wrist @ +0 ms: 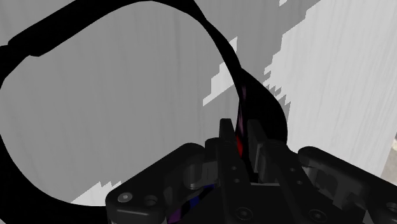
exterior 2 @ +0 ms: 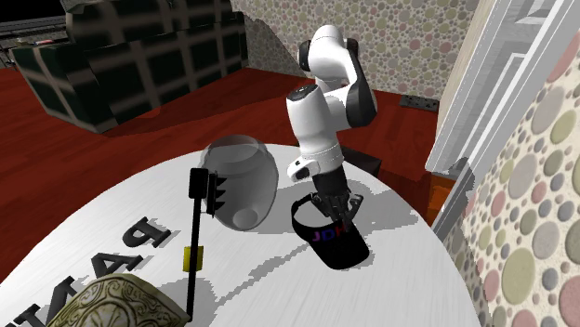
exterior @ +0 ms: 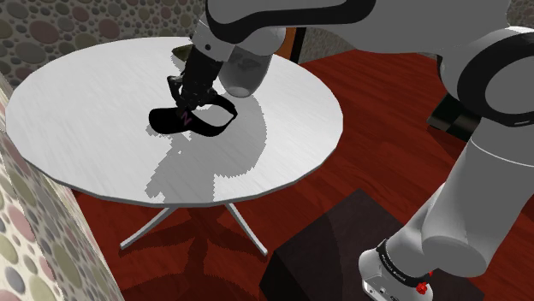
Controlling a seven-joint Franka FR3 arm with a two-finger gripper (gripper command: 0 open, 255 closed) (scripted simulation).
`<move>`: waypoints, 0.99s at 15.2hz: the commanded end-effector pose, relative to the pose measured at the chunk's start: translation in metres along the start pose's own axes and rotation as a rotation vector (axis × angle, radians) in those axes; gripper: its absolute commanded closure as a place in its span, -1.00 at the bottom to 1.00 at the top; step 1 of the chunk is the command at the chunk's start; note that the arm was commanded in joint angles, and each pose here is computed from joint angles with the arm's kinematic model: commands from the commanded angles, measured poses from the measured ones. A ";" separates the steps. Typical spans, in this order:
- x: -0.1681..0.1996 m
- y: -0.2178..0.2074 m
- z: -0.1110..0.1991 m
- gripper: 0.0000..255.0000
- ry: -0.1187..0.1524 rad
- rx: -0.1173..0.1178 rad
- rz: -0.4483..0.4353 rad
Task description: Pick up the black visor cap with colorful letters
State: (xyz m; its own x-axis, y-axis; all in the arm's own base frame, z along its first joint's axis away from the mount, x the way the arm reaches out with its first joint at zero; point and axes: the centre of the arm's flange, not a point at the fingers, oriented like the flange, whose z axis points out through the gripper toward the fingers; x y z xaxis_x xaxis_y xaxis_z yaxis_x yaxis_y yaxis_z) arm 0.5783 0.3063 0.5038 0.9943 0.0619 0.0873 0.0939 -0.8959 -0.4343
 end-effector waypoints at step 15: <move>0.005 -0.024 -0.052 1.00 -0.001 -0.001 0.000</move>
State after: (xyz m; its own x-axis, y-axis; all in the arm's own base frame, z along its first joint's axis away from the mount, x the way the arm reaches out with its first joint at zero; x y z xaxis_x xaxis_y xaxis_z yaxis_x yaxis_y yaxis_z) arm 0.5790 0.3051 0.5546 0.9944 0.0618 0.0863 0.0934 -0.8961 -0.4339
